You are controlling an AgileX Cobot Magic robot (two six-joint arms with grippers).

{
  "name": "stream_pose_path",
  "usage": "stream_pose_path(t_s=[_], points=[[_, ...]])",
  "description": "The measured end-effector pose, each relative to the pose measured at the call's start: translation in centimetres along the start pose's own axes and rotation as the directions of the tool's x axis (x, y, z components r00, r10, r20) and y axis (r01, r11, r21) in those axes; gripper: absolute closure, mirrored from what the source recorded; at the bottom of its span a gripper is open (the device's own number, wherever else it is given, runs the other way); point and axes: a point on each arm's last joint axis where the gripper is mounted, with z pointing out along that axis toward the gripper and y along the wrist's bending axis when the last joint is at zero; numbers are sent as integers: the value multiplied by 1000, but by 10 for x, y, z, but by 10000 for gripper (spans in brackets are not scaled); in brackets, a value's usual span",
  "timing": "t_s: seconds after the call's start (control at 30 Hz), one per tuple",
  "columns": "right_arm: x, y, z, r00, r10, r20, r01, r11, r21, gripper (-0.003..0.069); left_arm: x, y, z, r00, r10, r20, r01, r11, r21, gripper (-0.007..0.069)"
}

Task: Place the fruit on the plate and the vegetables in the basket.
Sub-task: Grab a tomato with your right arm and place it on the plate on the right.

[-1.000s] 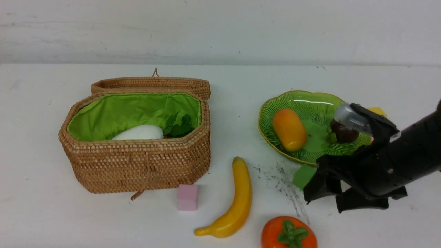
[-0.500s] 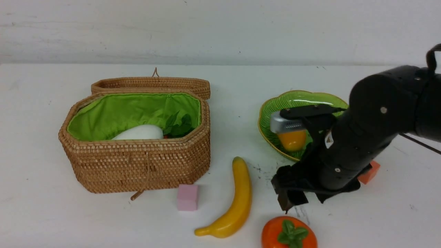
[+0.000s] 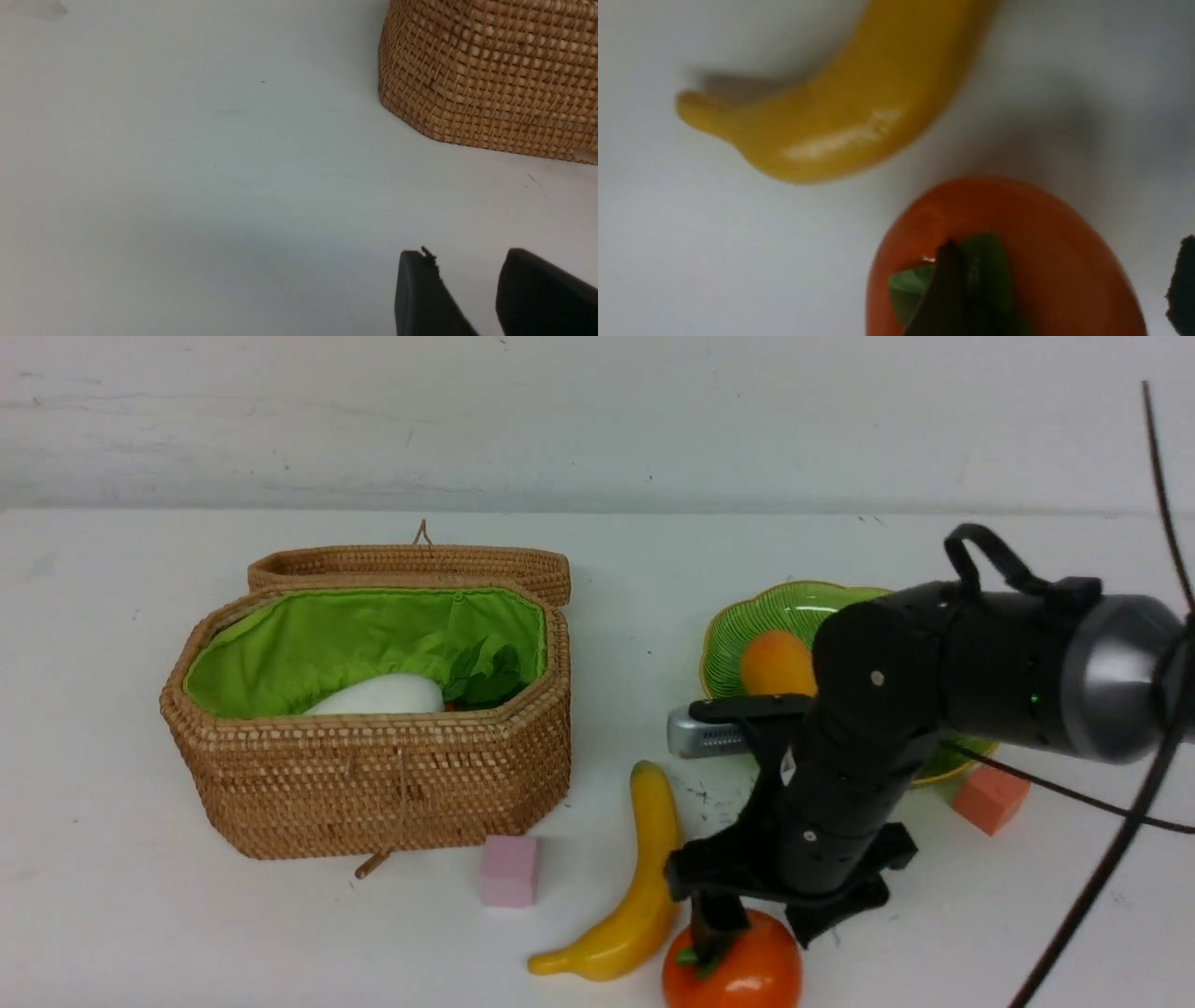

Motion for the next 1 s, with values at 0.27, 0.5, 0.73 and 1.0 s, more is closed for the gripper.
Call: stream_pose_path(t_s=[0.27, 0.5, 0.73, 1.0], points=[[-1, 6, 16, 997, 54, -47, -56, 997, -48, 84, 0, 0, 0, 1000, 0, 0, 0, 1000, 0, 386], [6, 0, 4, 998, -35, -57, 36, 999, 17, 106, 0, 0, 0, 1000, 0, 0, 0, 1000, 0, 386], [8, -17, -25, 994, -98, -43, 103, 987, 125, 106, 0, 0, 0, 1000, 0, 0, 0, 1000, 0, 386], [-43, -68, -109, 947, 44, 317, -77, 993, 94, 107, 0, 0, 0, 1000, 0, 0, 0, 1000, 0, 386]])
